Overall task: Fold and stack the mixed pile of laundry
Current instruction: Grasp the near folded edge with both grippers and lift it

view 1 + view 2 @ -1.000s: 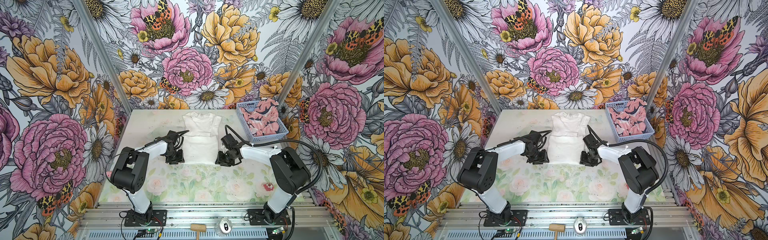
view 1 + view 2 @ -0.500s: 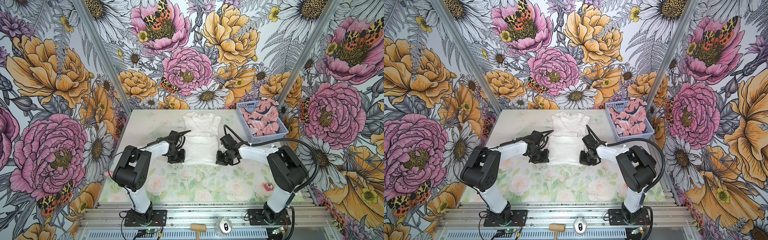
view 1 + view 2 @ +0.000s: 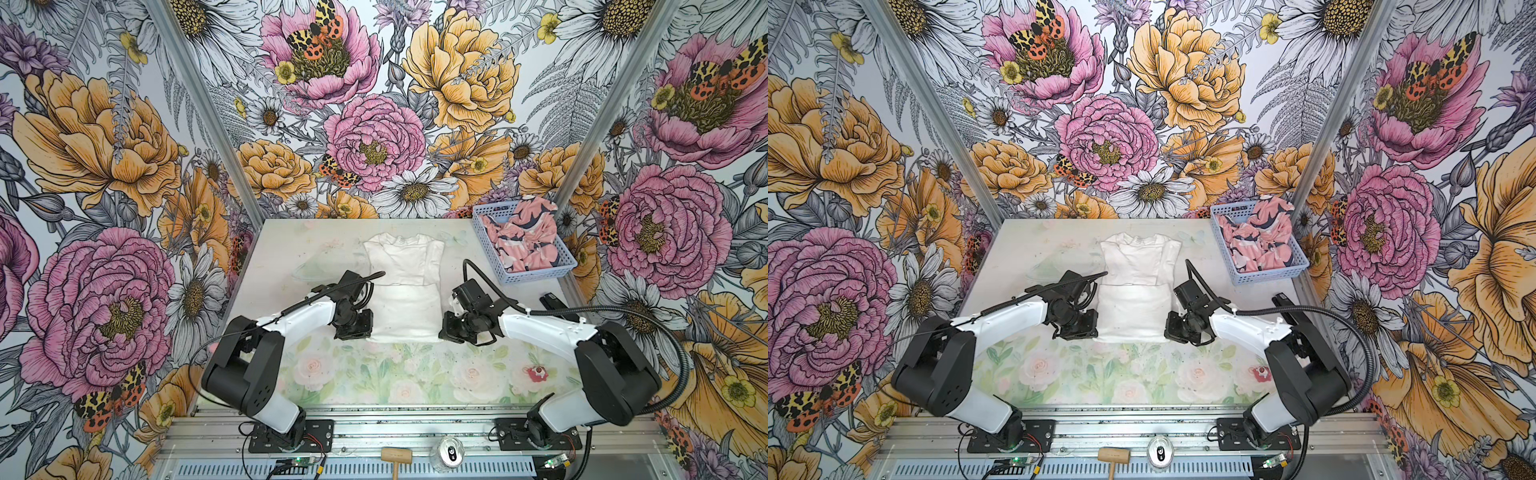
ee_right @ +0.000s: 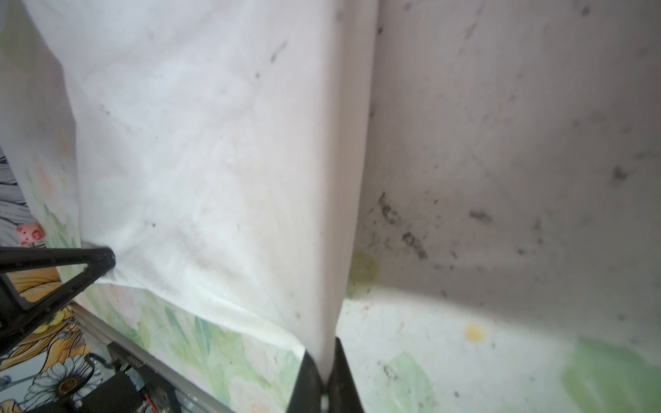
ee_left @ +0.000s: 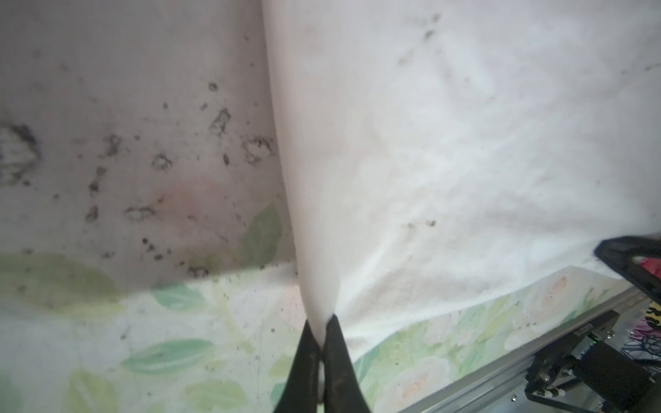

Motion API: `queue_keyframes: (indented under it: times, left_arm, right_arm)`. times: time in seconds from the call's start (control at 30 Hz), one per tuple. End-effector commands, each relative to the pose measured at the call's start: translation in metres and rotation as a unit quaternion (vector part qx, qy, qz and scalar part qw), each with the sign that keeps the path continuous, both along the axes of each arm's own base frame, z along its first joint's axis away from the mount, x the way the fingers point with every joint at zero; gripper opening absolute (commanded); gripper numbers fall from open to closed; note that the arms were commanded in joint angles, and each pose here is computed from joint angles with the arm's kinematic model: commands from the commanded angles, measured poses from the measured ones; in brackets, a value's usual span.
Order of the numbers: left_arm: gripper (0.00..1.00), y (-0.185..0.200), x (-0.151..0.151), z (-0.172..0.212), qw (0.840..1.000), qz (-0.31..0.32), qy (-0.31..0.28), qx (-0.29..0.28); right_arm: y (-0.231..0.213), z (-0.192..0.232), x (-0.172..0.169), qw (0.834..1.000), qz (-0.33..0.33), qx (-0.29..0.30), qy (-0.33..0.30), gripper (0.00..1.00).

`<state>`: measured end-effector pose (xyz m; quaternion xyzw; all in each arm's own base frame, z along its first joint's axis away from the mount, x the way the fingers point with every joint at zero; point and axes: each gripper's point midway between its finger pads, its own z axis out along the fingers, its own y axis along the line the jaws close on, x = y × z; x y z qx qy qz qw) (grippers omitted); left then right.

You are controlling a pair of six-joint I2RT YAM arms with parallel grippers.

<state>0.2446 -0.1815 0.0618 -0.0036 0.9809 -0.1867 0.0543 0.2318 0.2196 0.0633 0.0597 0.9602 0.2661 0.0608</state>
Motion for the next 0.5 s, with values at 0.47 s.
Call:
queue_keyframes:
  times: [0.47]
  left_arm:
    - [0.0, -0.003, -0.059, 0.104, 0.999, 0.018, -0.04, -0.025]
  right_arm:
    - [-0.021, 0.103, -0.062, 0.996, -0.07, 0.041, -0.032, 0.0]
